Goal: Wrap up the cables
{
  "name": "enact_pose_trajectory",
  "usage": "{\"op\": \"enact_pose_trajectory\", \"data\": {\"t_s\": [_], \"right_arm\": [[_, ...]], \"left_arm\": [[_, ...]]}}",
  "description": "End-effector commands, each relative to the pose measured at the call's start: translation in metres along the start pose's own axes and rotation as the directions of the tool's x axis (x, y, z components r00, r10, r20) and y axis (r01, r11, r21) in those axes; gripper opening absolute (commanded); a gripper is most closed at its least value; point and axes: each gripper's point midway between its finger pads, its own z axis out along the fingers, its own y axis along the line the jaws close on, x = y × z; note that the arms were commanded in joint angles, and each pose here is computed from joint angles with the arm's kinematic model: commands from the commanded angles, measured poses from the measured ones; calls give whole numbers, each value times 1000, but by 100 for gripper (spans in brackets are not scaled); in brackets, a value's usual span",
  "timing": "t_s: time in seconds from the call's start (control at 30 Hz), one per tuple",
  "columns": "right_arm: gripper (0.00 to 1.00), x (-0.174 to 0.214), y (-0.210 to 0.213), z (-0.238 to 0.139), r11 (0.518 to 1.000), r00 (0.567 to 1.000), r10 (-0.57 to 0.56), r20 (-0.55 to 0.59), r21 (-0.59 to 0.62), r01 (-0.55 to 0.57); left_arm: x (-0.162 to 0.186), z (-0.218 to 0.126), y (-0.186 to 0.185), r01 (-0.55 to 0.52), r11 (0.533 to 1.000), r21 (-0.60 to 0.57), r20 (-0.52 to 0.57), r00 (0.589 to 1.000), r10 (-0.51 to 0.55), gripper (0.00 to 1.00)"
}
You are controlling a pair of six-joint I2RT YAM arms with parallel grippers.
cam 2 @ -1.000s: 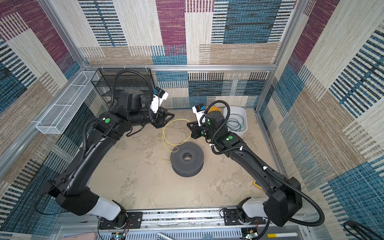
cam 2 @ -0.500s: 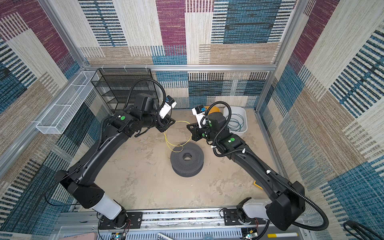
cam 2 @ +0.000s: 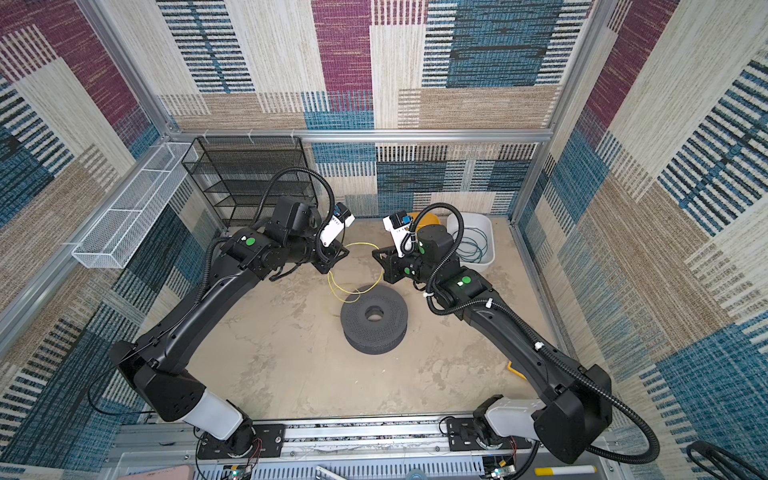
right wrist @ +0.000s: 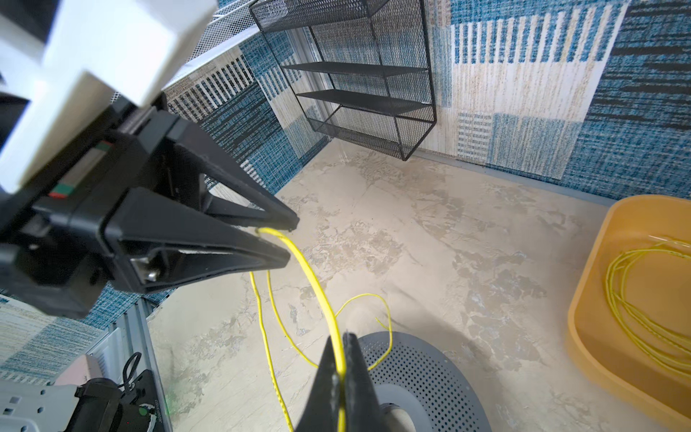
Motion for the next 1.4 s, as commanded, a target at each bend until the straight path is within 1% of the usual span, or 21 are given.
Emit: {"op": "enact_pose_trajectory", "data": {"t_s": [0.0, 0.03, 0.07, 0.17, 0.23, 0.4, 0.43, 0.47, 0.5, 0.57, 0.63, 0.7, 0.83, 0.9, 0.97, 1.13, 1.27, 1.37], "right_arm": [[0, -9, 9, -2, 999, 999, -9, 36, -39, 10], [0, -10, 9, -3, 999, 999, -8, 36, -42, 9], [0, -9, 9, -3, 999, 999, -8, 35, -42, 10], [0, -11, 9, -3, 999, 999, -6, 39, -38, 8], [0, -12, 8, -2, 999, 999, -7, 41, -36, 9], [0, -15, 9, 3, 999, 999, -3, 38, -46, 5], [6, -18, 9, 3, 999, 999, 3, 48, -44, -1], [20, -22, 9, 2, 999, 998, 8, 60, -40, -5], [26, -26, 11, 0, 999, 997, 6, 72, -43, -3], [36, -34, 14, -6, 999, 996, 6, 93, -45, -2], [46, -40, 17, -11, 999, 994, 13, 111, -46, -8], [51, -44, 19, -16, 999, 992, 24, 127, -51, -18], [56, -45, 27, -23, 994, 986, 67, 152, -97, -53], [57, -44, 33, -22, 986, 982, 104, 156, -146, -82], [58, -43, 43, -20, 967, 975, 154, 157, -226, -117], [58, -47, 71, -10, 893, 949, 271, 159, -409, -186], [59, -48, 94, 5, 844, 930, 333, 155, -488, -221], [61, -52, 101, 17, 820, 908, 388, 159, -508, -262]], "left_arm": [[-3, 0, 4, -27, 999, -26, 24, 999, 28, 33], [-3, 0, 5, -33, 999, -33, 27, 999, 34, 33], [-3, -1, 7, -31, 998, -45, 29, 999, 33, 29], [-4, -3, 8, -33, 998, -54, 34, 999, 35, 14], [-5, -8, 10, -32, 997, -70, 41, 999, 35, 0], [-13, -24, 14, -22, 994, -109, 114, 993, 34, 0], [-17, -29, 16, -6, 992, -127, 145, 989, 25, 0], [-18, -33, 21, 11, 987, -158, 171, 985, 16, 0], [-21, -39, 25, 27, 982, -188, 201, 979, 12, 0], [-26, -52, 38, 78, 962, -262, 272, 962, -4, 0], [-30, -66, 48, 128, 943, -308, 330, 944, -20, 0], [-34, -79, 56, 164, 924, -345, 368, 929, -27, 0], [-41, -113, 70, 245, 877, -413, 447, 894, -39, 0], [-45, -129, 75, 282, 858, -429, 486, 873, -44, 0], [-46, -141, 77, 313, 845, -433, 515, 855, -53, 0], [-40, -147, 80, 387, 825, -412, 561, 821, -105, 0], [-37, -150, 80, 432, 819, -379, 599, 789, -139, 0], [-34, -152, 80, 459, 812, -360, 618, 769, -161, 0]]}}
